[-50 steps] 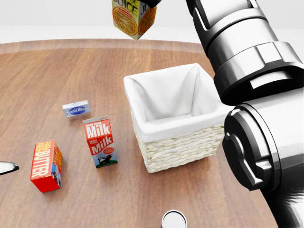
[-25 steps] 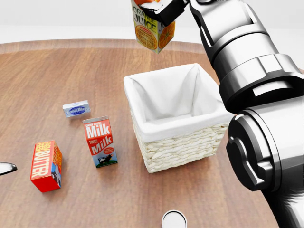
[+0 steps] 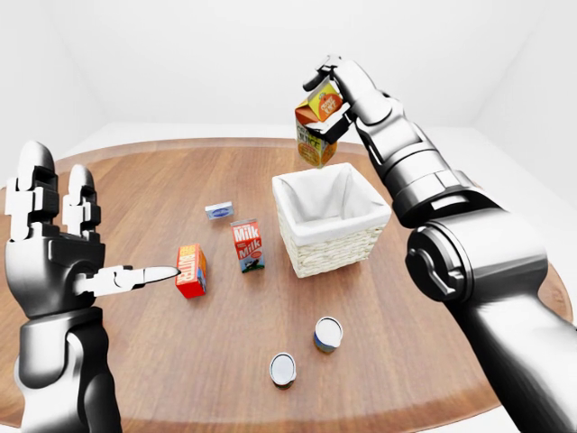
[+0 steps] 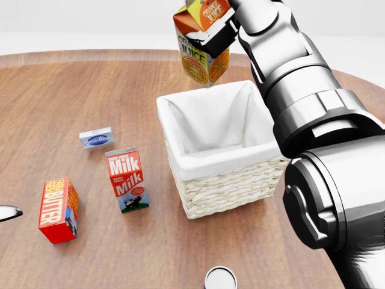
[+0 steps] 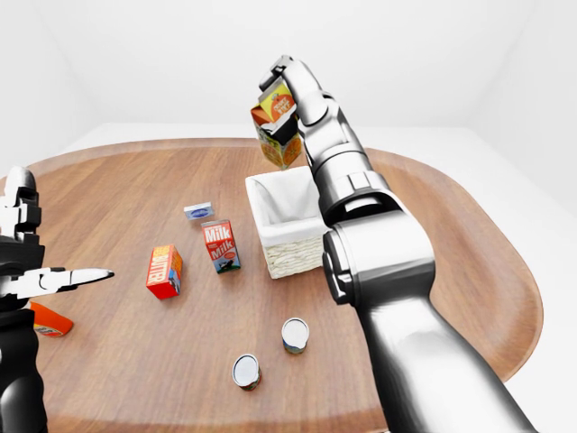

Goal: Pick up the orange juice, and put it in the basket.

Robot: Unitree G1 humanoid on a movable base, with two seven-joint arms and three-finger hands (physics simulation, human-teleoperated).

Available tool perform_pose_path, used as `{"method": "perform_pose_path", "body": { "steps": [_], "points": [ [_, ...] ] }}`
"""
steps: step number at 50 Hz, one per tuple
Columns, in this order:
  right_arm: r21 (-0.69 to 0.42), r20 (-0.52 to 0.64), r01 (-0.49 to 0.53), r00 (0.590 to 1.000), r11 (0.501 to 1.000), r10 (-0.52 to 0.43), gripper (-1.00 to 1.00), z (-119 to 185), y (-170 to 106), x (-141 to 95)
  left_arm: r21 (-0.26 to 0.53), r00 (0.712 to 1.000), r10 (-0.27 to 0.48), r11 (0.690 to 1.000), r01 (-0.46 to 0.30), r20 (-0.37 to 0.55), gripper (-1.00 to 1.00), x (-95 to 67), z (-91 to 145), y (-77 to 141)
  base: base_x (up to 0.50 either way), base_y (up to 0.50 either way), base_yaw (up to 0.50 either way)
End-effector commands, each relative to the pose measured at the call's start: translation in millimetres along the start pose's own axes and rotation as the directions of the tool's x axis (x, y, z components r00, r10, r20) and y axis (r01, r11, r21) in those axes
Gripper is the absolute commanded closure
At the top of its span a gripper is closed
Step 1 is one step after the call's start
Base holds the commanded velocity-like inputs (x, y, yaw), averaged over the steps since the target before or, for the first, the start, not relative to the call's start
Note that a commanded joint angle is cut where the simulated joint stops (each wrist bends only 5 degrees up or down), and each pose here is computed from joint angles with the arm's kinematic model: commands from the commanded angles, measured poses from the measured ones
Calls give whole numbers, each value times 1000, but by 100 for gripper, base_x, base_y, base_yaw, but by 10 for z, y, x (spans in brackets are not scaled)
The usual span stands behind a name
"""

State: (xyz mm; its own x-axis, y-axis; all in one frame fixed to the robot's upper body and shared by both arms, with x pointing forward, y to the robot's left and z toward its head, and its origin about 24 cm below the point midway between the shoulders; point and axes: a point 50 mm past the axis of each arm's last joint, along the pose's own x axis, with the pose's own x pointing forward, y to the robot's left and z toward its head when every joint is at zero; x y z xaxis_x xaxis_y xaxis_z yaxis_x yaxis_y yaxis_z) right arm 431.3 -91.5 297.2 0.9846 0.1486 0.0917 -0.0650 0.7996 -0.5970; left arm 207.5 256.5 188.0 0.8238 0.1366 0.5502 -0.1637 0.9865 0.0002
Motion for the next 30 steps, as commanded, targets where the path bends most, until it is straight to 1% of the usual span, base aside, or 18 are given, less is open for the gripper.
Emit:
{"method": "perform_pose_path", "body": {
  "steps": [1,6,10,11,18,30],
  "points": [
    [-34,-14,30,999,999,-30,100,-75,29,0,-2,1000,1,1000,-1,-4,-100,0,-10,-1,0,0,0],
    [-30,-26,45,999,999,-46,100,-134,49,-1,-1,1000,1,1000,-1,3,-100,-3,10,-2,0,0,0],
    [-23,-19,54,998,998,-55,100,-141,57,-1,-1,1000,1,1000,-1,4,-100,-3,10,-2,0,0,0],
    [-20,-17,57,998,998,-57,100,-146,60,-2,0,1000,1,1000,-1,18,-100,-14,49,0,0,0,0],
    [-2,-1,82,997,997,-82,100,-202,93,-5,3,999,1,1000,-1,32,-100,-23,87,0,0,0,0],
    [17,-4,97,995,995,-97,100,-299,160,-13,2,1000,0,1000,0,22,-100,-14,58,-2,0,0,0]
  ]
}}
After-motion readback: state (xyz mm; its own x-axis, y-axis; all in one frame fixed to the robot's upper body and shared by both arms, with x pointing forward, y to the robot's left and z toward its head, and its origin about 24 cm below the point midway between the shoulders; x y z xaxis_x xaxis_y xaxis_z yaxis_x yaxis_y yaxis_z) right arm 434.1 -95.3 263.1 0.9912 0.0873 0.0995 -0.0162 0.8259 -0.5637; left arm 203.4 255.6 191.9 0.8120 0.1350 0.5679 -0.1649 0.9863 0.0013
